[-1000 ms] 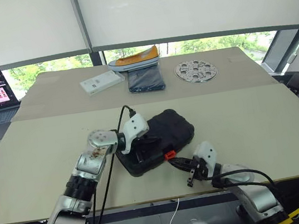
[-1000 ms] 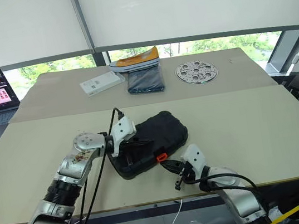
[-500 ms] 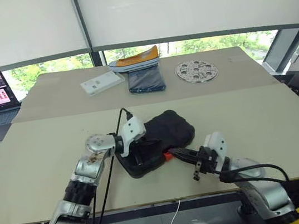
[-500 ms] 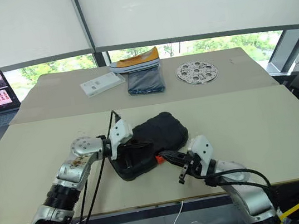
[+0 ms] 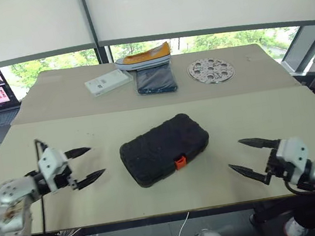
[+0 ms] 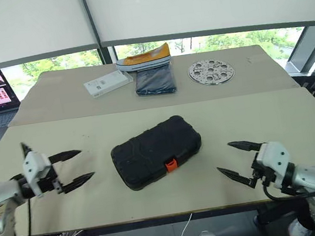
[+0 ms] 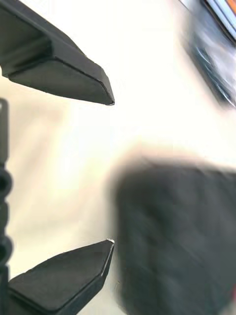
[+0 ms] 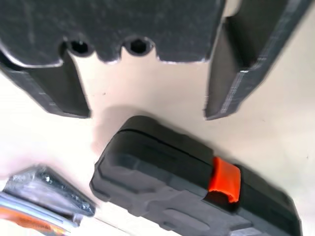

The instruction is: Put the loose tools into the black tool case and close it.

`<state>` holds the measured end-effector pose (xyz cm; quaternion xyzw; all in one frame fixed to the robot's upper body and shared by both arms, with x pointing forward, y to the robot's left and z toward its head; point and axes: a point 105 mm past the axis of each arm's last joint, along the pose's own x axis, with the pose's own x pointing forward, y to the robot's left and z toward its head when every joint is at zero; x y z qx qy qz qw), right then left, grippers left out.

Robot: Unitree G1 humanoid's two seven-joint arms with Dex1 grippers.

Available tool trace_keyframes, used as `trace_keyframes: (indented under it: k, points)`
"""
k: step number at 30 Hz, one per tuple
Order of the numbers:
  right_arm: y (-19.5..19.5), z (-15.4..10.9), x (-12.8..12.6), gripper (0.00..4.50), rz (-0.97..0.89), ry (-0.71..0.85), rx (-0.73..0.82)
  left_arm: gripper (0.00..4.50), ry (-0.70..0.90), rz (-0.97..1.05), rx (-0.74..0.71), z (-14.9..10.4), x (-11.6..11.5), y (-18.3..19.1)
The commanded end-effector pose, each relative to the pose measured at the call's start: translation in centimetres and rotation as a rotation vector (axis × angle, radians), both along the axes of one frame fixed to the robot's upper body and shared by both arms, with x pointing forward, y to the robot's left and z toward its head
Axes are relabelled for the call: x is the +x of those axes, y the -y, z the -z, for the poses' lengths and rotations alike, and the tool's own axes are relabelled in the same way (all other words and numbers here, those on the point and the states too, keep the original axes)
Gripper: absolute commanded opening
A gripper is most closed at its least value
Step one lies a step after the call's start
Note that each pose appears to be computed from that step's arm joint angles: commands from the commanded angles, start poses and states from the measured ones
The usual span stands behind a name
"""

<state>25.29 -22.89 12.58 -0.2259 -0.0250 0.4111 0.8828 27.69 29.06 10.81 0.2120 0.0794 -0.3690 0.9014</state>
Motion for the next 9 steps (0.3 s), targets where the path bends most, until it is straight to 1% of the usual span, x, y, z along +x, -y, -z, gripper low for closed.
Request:
trace_keyframes:
  k: [1,4,9]
  points:
    - [1.6,-0.9,0.3,4.44,-0.013,0.06,-0.049,4.5,0.032,-0.07,0.102,0.9,-1.8,-2.2]
    - [2.0,-0.1,0.5,4.44,-0.029,0.051,-0.085,4.5,0.049,-0.108,0.117,1.7,-2.7,-2.4]
    - [2.2,0.5,1.0,4.44,-0.034,0.055,-0.09,4.5,0.069,-0.132,0.079,1.4,-2.3,-2.0]
